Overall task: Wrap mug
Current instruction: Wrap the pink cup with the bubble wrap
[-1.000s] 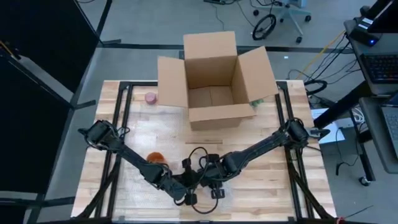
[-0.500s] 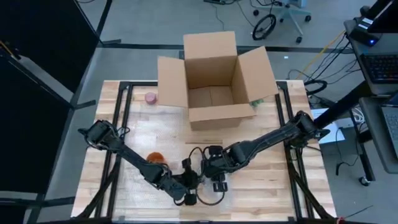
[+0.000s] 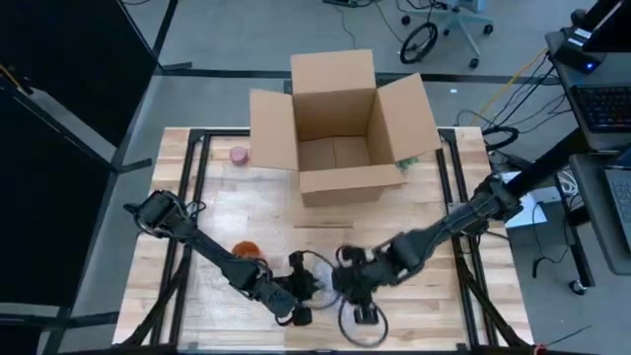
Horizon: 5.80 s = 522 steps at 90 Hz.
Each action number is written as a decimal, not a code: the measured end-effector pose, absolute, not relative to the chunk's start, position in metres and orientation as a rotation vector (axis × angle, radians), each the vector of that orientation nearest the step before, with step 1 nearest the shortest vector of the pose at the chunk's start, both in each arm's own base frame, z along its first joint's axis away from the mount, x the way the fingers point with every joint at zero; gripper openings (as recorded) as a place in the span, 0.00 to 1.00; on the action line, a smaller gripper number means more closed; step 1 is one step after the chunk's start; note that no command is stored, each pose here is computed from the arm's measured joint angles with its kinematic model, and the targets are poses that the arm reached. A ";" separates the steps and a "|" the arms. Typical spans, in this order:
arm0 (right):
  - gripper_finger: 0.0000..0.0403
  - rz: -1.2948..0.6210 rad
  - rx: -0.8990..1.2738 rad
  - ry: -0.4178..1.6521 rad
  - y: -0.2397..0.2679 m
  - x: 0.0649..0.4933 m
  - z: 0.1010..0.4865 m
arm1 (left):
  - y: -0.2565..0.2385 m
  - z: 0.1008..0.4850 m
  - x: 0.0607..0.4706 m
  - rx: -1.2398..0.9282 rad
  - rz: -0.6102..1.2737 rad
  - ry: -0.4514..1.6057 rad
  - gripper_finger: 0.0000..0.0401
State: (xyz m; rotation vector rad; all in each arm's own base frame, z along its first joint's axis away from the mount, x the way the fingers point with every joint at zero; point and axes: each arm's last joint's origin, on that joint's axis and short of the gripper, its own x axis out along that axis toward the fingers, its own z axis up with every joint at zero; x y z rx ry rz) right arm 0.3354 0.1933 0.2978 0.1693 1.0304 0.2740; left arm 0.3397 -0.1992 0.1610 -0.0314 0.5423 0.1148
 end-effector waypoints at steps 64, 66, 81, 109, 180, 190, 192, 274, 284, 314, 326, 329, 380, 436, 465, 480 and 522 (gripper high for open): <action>0.00 0.052 -0.037 1.214 0.190 0.379 0.194 | -0.199 0.162 0.341 -0.047 0.117 0.532 0.00; 0.00 0.045 -0.039 1.226 0.188 0.381 0.191 | -0.199 0.162 0.341 -0.047 0.116 0.532 0.00; 0.00 0.029 -0.045 1.282 0.179 0.389 0.171 | -0.199 0.162 0.341 -0.050 0.110 0.534 0.00; 0.00 0.055 -0.008 1.291 0.176 0.390 0.172 | -0.198 0.162 0.341 -0.055 0.114 0.533 0.00; 0.00 0.055 0.118 1.145 0.175 0.315 0.301 | -0.198 0.162 0.341 -0.055 0.102 0.539 0.00; 0.00 -0.038 0.059 1.177 0.189 0.299 0.293 | -0.199 0.162 0.342 -0.055 0.102 0.538 0.00; 0.00 -0.051 0.046 1.183 0.191 0.296 0.288 | -0.199 0.163 0.342 -0.056 0.102 0.537 0.00; 0.00 0.008 -0.039 0.952 0.155 0.354 0.245 | -0.199 0.165 0.344 -0.060 0.103 0.533 0.00; 0.00 0.080 -0.028 0.949 0.173 0.343 0.251 | -0.199 0.165 0.344 -0.059 0.102 0.534 0.00; 0.00 0.090 -0.013 1.009 0.187 0.341 0.231 | -0.194 0.164 0.346 -0.088 0.122 0.533 0.00; 0.00 0.077 -0.005 1.063 0.184 0.341 0.210 | -0.194 0.165 0.347 -0.094 0.120 0.529 0.00; 0.00 0.075 0.004 1.079 0.184 0.342 0.205 | -0.194 0.165 0.347 -0.096 0.119 0.527 0.00; 0.00 0.079 0.017 1.136 0.178 0.352 0.185 | -0.195 0.225 0.306 -0.142 0.069 0.756 0.00; 0.00 0.080 0.028 1.109 0.177 0.355 0.185 | -0.209 0.219 0.340 -0.128 -0.019 0.492 0.00; 0.00 0.084 0.024 1.103 0.177 0.356 0.185 | -0.185 0.184 0.366 -0.204 0.063 0.558 0.00; 0.00 0.097 0.025 1.096 0.178 0.356 0.185 | -0.181 0.165 0.374 -0.267 -0.007 0.656 0.00; 0.14 0.107 0.008 1.200 0.180 0.357 0.211 | -0.179 0.158 0.375 -0.280 -0.026 0.688 0.00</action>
